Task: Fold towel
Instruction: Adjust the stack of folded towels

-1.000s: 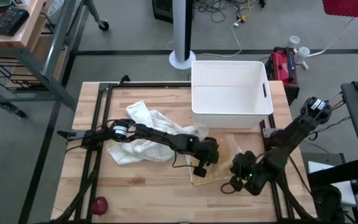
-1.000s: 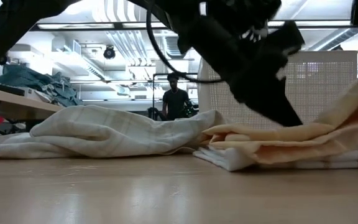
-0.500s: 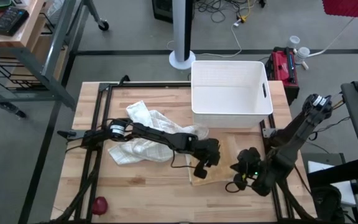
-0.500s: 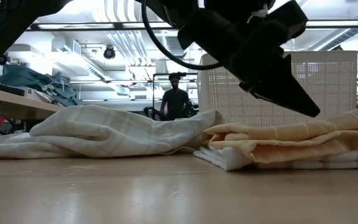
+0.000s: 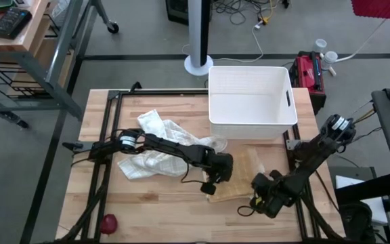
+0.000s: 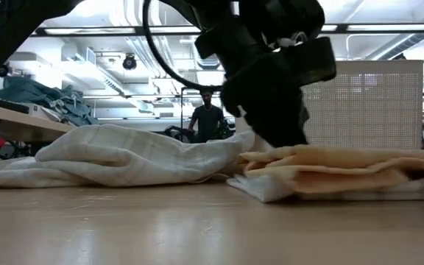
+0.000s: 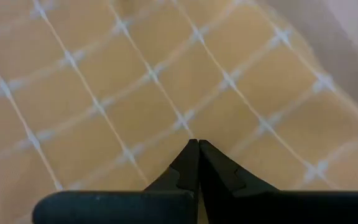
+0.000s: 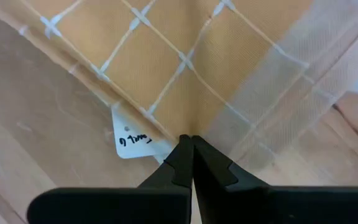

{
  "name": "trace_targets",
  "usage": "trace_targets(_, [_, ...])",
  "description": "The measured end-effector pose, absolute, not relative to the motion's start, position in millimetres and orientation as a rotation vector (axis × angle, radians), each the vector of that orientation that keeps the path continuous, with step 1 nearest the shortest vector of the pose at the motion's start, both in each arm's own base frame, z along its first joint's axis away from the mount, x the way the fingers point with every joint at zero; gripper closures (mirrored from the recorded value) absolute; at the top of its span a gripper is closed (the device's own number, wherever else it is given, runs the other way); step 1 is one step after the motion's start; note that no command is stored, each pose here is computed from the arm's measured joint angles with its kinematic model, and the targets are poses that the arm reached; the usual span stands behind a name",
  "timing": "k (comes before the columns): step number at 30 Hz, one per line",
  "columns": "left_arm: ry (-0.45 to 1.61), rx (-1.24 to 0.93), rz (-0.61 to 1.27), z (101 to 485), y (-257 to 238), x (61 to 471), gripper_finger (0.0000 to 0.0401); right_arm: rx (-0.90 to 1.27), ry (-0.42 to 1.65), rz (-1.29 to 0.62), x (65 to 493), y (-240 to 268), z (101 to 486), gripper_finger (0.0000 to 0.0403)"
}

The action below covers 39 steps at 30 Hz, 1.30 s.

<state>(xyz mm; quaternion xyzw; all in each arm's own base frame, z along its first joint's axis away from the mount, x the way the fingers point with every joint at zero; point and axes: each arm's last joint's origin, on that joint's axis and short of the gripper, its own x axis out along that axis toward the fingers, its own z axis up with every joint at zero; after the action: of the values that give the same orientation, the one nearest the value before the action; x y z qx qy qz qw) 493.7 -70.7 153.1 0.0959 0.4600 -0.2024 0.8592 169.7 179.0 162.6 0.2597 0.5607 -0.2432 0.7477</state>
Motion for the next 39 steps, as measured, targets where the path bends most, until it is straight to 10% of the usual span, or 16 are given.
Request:
trace_targets(18, [1.201, 0.187, -0.382, 239.7, -60.2, 419.2, 0.0401, 0.665, 0.952, -0.41, 146.9, 164.5, 223.5, 0.0403])
trace_targets(39, [0.869, -0.05, -0.273, 142.4, -64.3, 409.8, 0.0401, 0.565, 0.88, -0.424, 142.6, 163.2, 223.5, 0.0403])
